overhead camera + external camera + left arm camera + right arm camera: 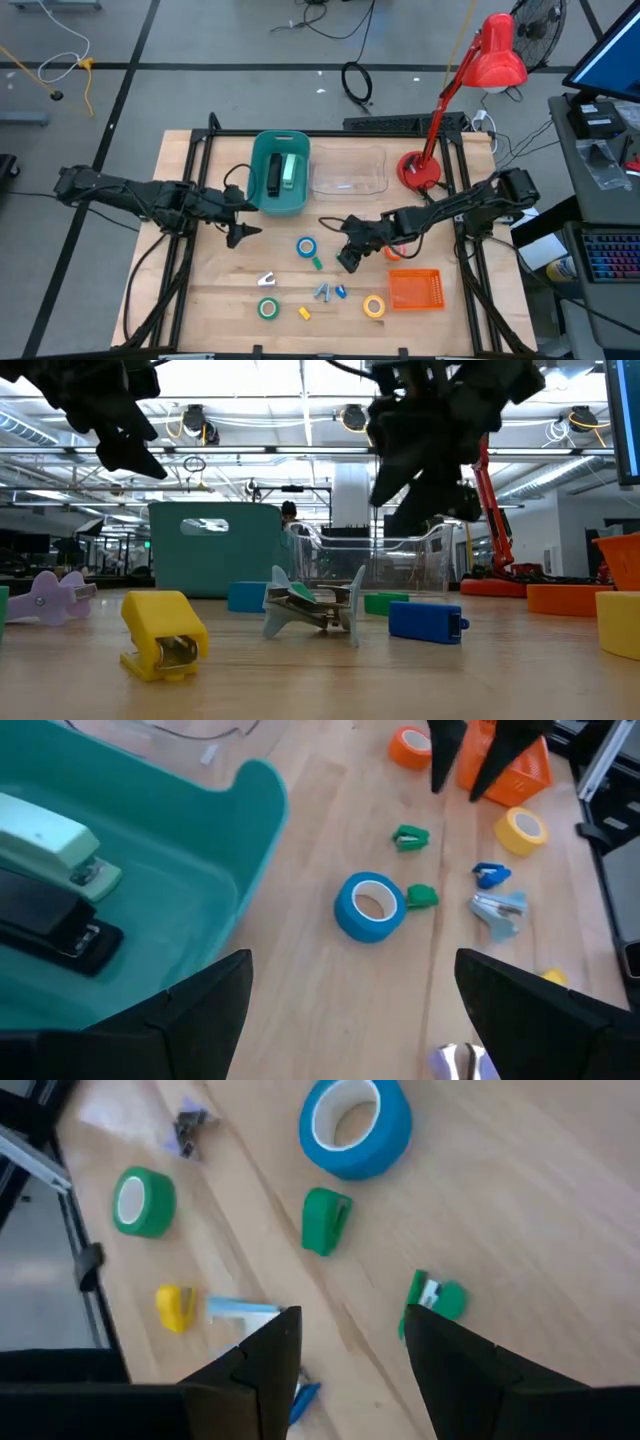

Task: Pick and place Stapler, Stapler remover, tape
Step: Put the right mini green stapler into the blue bin

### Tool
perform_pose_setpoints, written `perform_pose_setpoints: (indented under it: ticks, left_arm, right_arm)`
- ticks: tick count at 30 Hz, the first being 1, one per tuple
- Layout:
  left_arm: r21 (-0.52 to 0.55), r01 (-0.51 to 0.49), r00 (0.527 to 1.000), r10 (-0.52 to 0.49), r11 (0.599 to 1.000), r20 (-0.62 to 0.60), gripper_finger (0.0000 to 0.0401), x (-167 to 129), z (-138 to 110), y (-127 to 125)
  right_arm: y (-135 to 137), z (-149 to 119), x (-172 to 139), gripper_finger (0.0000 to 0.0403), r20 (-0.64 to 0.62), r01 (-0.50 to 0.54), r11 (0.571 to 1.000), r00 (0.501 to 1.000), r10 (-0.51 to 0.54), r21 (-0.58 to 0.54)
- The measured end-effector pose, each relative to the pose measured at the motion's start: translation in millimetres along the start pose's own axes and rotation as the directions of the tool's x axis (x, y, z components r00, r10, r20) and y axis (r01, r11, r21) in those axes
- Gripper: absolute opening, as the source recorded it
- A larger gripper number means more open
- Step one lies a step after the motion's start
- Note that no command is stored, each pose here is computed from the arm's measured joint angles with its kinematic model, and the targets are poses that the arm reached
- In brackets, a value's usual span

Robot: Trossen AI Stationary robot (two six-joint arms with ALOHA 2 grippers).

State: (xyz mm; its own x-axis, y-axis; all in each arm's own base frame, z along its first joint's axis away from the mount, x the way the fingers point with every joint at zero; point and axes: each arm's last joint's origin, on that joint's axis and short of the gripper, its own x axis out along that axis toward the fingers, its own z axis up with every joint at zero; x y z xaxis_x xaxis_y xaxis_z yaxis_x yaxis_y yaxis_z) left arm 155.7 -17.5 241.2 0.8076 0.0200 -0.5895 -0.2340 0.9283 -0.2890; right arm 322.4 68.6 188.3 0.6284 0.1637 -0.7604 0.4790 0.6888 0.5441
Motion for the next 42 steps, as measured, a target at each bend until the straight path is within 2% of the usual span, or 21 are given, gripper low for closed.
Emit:
perform_pose_setpoints:
  ticks: [6, 16, 32, 36, 42]
  left_arm:
    - [0.006, -0.034, 0.999, 0.034, 0.999, -0.005, 0.0351, 0.5, 1.0, 6.0]
    - [0.030, -0.037, 0.999, 0.038, 0.999, -0.013, 0.0351, 0.9, 2.8, 11.3]
    - [0.022, -0.054, 0.999, 0.054, 0.998, -0.005, 0.0351, 1.0, 4.5, 14.6]
    - [0.022, -0.054, 0.998, 0.055, 0.998, -0.005, 0.0351, 0.9, 4.5, 14.6]
    - [0.021, -0.055, 0.998, 0.055, 0.998, -0.006, 0.0351, 0.9, 4.4, 14.6]
  right_arm:
    - [-12.1, -4.4, 12.9, 0.0171, -0.069, 0.070, 0.996, 0.995, -0.065, 0.063]
    - [-13.7, -0.6, 12.8, 0.0171, -0.016, 0.097, 0.993, 0.995, -0.096, 0.067]
    - [-18.7, -7.9, 32.7, 0.0171, -0.063, 0.112, 0.994, 0.992, -0.111, 0.010]
    - [-18.1, -8.8, 33.0, 0.0171, -0.089, 0.094, 0.996, 0.992, -0.092, 0.015]
    - [-13.6, -5.0, 23.5, 0.0171, -0.066, 0.067, 0.997, 0.996, -0.065, 0.029]
